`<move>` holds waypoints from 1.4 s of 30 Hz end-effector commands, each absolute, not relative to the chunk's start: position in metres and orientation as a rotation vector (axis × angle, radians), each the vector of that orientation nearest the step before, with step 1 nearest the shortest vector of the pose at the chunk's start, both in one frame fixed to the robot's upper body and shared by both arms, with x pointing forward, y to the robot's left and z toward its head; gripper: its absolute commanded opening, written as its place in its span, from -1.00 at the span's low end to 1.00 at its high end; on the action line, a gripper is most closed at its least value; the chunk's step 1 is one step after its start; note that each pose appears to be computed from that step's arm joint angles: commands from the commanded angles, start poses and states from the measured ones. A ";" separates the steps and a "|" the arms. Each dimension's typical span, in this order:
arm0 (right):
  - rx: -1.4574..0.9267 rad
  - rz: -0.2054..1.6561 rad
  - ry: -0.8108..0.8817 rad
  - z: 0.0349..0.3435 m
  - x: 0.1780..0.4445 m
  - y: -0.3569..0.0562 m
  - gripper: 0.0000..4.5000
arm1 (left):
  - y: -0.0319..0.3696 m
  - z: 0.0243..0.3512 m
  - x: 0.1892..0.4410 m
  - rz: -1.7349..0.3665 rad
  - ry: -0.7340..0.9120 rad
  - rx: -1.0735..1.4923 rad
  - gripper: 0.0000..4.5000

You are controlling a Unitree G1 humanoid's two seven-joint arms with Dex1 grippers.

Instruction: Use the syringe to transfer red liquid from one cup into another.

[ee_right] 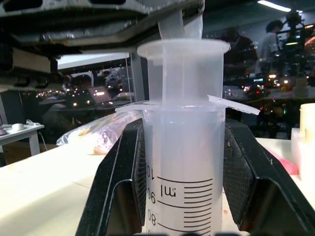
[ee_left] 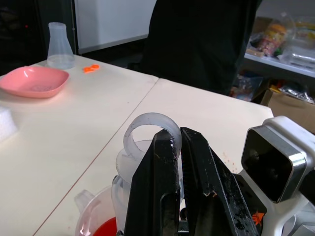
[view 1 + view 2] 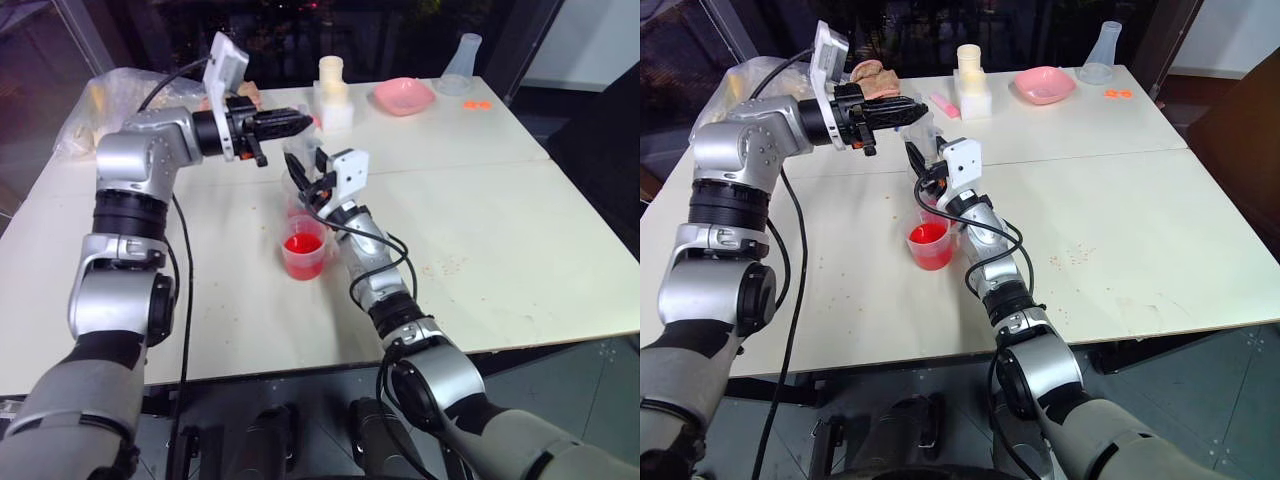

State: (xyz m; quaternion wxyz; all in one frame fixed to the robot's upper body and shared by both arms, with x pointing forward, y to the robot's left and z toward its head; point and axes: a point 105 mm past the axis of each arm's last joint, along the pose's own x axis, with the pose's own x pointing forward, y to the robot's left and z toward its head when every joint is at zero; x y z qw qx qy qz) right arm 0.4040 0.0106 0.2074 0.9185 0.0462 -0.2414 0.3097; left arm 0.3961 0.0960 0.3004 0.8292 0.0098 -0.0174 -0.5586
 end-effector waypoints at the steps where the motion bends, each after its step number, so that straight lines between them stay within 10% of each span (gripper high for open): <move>1: 0.032 0.709 -0.386 0.177 0.402 0.026 -0.36 | 0.090 0.366 0.370 -1.245 -0.295 0.081 -0.97; 14: 0.040 0.727 -0.500 0.210 0.395 0.027 -0.36 | 0.093 0.348 0.375 -1.228 -0.228 0.079 -0.97; 24: 0.047 0.720 -0.585 0.245 0.388 0.021 -0.36 | 0.102 0.328 0.380 -1.202 -0.169 0.077 0.21; 42: 0.059 0.679 -0.718 0.309 0.389 -0.005 -0.36 | 0.190 0.318 0.387 -0.918 -0.137 0.035 0.21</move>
